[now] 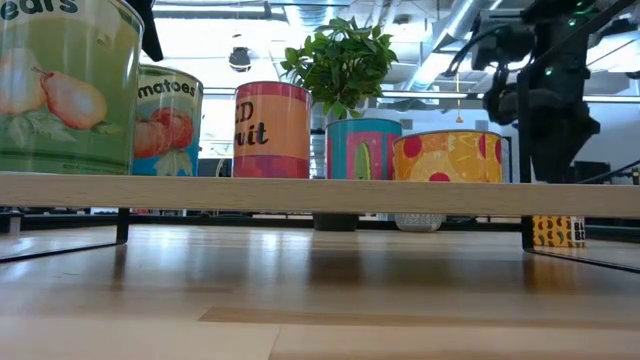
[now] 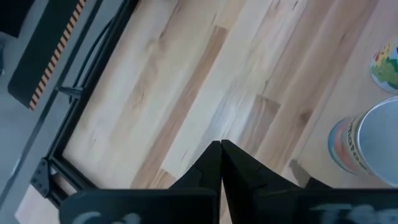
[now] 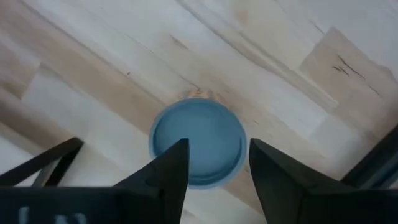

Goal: Pick and place cans onto a shelf
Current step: Put the yellow bean can on the shelf aligned with the other blue corn can

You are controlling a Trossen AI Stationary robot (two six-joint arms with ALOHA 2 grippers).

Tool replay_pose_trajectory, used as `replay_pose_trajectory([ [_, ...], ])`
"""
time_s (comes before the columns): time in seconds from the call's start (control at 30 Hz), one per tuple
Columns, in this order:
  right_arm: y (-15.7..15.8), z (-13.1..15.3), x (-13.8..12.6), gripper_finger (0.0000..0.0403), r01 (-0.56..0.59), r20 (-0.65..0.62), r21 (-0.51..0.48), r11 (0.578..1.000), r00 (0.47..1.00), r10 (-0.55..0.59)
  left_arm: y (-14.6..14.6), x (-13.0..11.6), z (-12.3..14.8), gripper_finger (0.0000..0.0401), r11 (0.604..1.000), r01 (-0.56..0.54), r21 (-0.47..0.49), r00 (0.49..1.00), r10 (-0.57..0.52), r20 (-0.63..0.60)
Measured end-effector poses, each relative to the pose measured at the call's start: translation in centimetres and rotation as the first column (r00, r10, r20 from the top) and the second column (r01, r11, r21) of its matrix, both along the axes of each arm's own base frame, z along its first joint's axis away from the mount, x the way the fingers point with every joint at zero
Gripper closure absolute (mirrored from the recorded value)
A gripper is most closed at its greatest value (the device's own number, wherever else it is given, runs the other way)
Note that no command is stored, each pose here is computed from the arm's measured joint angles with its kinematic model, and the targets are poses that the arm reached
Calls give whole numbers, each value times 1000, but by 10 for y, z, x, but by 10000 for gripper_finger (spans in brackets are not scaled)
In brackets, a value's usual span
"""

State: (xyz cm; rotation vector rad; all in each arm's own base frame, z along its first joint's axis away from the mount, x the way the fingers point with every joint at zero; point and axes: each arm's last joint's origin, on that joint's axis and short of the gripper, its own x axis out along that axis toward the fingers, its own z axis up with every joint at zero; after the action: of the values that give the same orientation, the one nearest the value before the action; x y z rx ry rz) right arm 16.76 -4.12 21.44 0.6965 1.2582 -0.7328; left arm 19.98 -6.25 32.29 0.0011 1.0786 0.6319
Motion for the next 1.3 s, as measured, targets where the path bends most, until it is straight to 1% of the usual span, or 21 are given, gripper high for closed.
replay_pose_trajectory([
  [0.3, -8, -26, 17, 197, 14, -147, -39, 999, 989, -20, 0, 0, 0, 401, 998, 52, 19, 998, -52, -33],
  [0.47, -10, -39, 27, 199, 6, -203, -32, 999, 979, -13, 0, 0, 0, 401, 997, 70, 25, 997, -69, -44],
  [0.57, -10, -43, 29, 208, 5, -221, -26, 1000, 975, -11, 0, 0, 0, 401, 997, 72, 16, 996, -71, -50],
  [0.63, -11, -44, 30, 223, 8, -220, -24, 1000, 975, -13, 0, -1, 0, 401, 997, 73, 17, 996, -72, -53],
  [0.7, -12, -42, 31, 247, 13, -210, -24, 1000, 978, -18, 0, -1, 0, 401, 997, 78, 17, 995, -77, -58],
  [0.8, -16, -38, 32, 295, 32, -173, -33, 999, 984, -37, 0, -1, 0, 401, 997, 81, 18, 995, -80, -59],
  [0.93, -21, -33, 29, 376, 62, -149, -37, 997, 987, -67, 0, -1, 0, 401, 997, 76, 16, 996, -74, -56],
  [0.97, -23, -32, 29, 387, 65, -144, -38, 997, 987, -70, 0, -1, 0, 401, 997, 73, 15, 996, -72, -54],
  [1.13, -27, -24, 28, 396, 85, -91, -44, 995, 992, -88, 0, 0, 0, 401, 998, 68, 11, 997, -67, -43],
  [1.3, -29, 12, 34, 398, 61, 56, -87, 994, 997, -56, 0, 0, 0, 401, 998, 67, 11, 997, -66, -43],
])
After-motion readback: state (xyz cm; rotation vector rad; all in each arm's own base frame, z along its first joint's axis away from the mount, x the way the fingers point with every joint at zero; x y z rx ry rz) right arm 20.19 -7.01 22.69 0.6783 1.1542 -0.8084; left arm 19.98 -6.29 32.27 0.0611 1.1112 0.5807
